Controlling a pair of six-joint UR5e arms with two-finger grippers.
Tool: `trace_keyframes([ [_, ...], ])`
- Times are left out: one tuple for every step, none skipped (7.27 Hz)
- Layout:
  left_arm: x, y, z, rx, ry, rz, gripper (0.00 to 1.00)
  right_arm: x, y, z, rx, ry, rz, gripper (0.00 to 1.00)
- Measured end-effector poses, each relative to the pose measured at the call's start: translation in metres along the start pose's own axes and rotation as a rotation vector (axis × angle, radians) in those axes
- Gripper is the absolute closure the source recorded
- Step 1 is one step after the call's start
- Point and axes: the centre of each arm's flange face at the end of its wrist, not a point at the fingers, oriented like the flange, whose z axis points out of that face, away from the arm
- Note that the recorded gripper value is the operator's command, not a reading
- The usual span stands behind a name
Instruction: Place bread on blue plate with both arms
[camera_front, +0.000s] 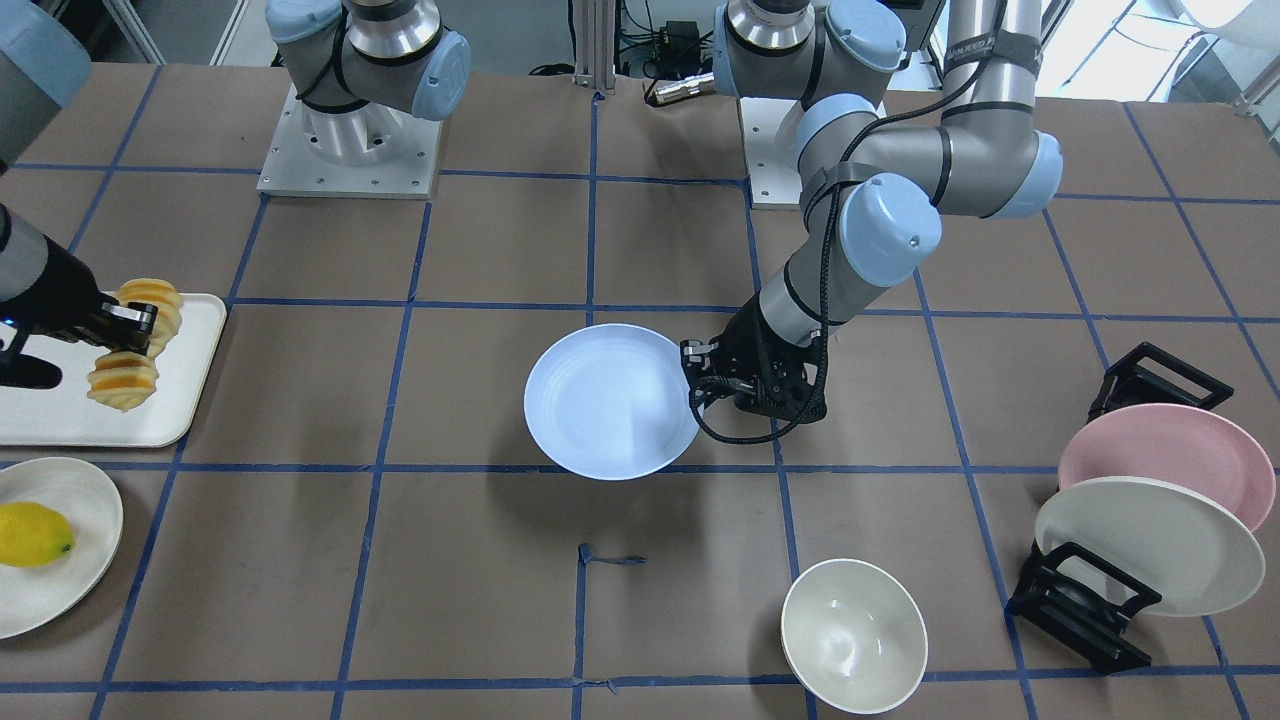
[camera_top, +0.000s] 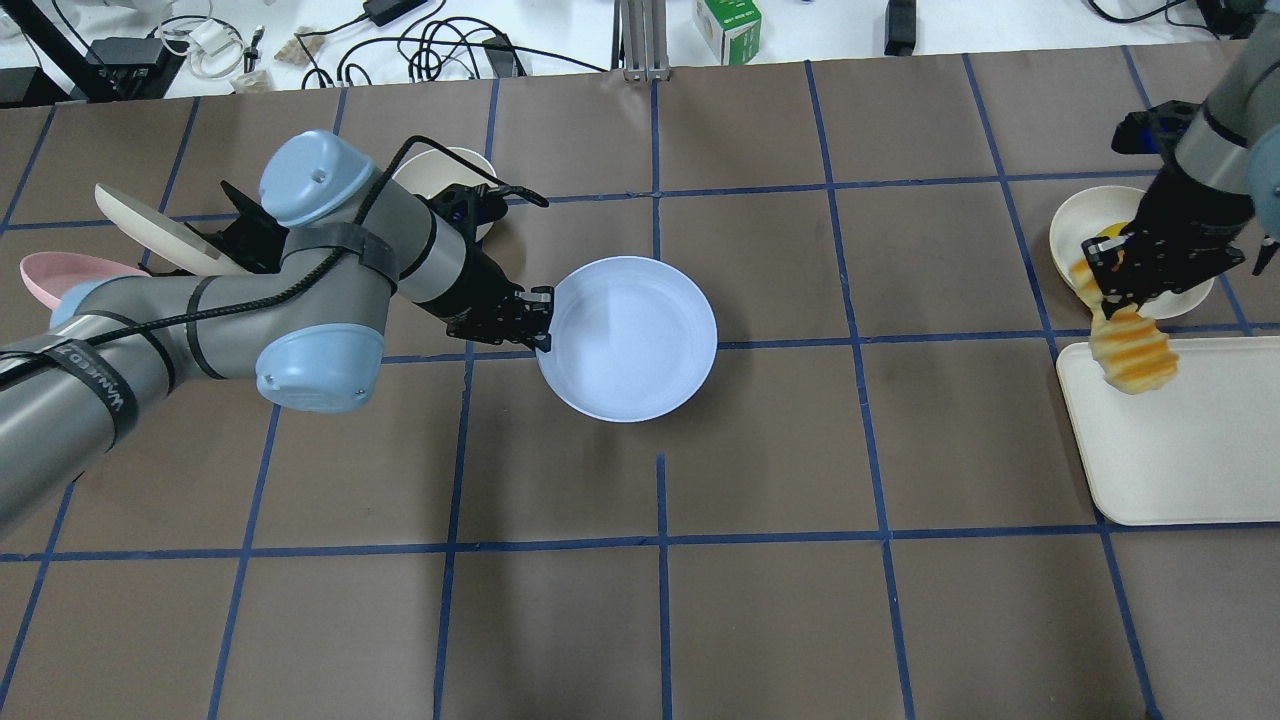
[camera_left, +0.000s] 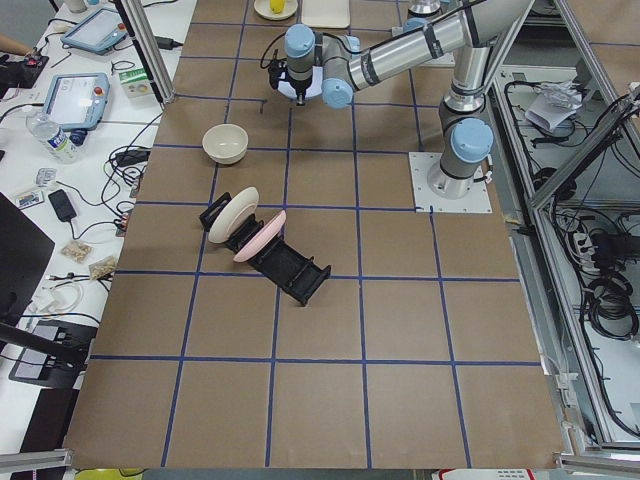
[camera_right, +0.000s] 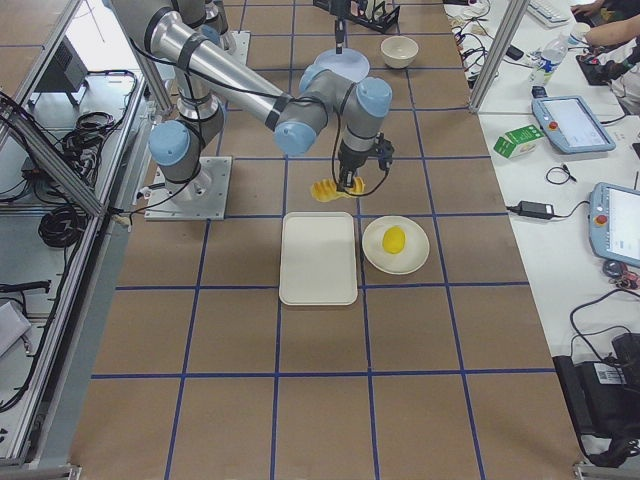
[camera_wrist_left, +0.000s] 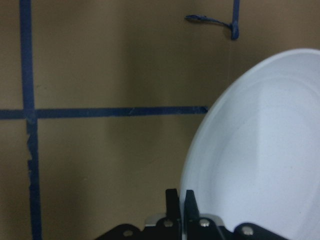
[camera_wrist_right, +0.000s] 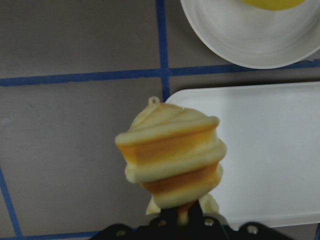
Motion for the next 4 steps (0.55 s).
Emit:
trace_keyframes([
  [-0.001,-0.004,0.024,0.005,-0.003,0.034,1.00,-0.044,0.001,-0.006,0.011,0.002,-0.016,1.00],
  [-0.005,-0.009,0.042,0.014,-0.004,0.069,1.00,-0.090,0.004,-0.010,0.023,0.006,-0.033,1.00],
  [-0.009,-0.012,0.060,0.012,-0.002,0.096,0.51,-0.134,0.008,-0.012,0.032,0.001,-0.036,1.00],
  [-0.007,-0.013,0.073,0.006,0.001,0.113,0.01,-0.169,0.012,-0.011,0.036,-0.024,-0.022,1.00],
])
